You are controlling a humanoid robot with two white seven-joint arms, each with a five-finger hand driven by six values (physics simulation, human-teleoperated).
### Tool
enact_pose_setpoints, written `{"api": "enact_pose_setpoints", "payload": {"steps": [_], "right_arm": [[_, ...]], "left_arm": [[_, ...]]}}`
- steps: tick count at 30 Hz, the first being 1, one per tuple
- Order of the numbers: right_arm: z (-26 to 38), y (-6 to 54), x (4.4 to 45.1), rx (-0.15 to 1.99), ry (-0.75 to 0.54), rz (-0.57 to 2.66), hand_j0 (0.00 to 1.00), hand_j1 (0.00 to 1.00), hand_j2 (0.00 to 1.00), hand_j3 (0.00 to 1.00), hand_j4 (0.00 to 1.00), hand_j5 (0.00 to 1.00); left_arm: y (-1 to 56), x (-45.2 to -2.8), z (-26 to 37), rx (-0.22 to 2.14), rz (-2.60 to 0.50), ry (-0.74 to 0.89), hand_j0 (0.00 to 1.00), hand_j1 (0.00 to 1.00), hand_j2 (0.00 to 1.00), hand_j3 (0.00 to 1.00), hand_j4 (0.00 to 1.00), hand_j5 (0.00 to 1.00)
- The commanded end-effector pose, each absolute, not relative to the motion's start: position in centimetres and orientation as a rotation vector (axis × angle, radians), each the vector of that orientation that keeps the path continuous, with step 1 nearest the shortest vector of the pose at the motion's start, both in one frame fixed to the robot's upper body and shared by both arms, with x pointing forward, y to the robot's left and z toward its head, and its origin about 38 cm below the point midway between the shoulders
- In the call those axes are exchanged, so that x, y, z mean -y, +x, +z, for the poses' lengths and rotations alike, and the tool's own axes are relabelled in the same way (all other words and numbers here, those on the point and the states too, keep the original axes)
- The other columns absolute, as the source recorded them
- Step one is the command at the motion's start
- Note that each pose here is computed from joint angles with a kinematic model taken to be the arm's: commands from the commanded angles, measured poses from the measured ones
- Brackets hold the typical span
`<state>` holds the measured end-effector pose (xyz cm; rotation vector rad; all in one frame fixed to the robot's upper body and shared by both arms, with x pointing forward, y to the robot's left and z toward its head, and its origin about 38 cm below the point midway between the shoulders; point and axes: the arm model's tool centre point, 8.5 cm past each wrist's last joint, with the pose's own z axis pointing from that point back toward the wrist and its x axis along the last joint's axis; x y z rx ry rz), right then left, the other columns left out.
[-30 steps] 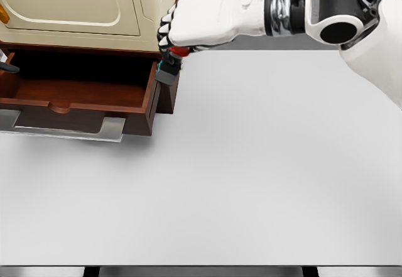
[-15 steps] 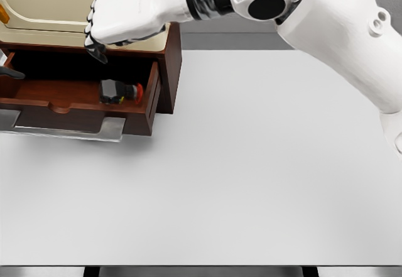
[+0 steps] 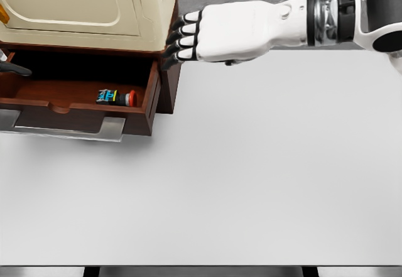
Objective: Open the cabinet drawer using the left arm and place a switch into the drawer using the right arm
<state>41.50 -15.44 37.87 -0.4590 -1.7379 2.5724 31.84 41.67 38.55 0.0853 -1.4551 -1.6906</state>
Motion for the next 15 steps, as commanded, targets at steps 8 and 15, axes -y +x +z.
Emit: {"api": "enact_pose_setpoints", "payload": {"steps": [8,15], "right_arm": [[31.3,40.3,28.7,1.377,-0.432,2.403,1.0,1.0,1.0,1.0,1.0,1.0],[29.6,40.1,31.1,1.294,-0.413,2.366,1.0,1.0,1.0,1.0,1.0,1.0]], "left_arm": [[34.9,-35.7,34.1,1.647,-1.623,-0.171,1.0,1.0,1.0,1.0,1.0,1.0],[35.4,-35.0,33.5,1.644,-1.593,-0.195,1.0,1.0,1.0,1.0,1.0,1.0]]}}
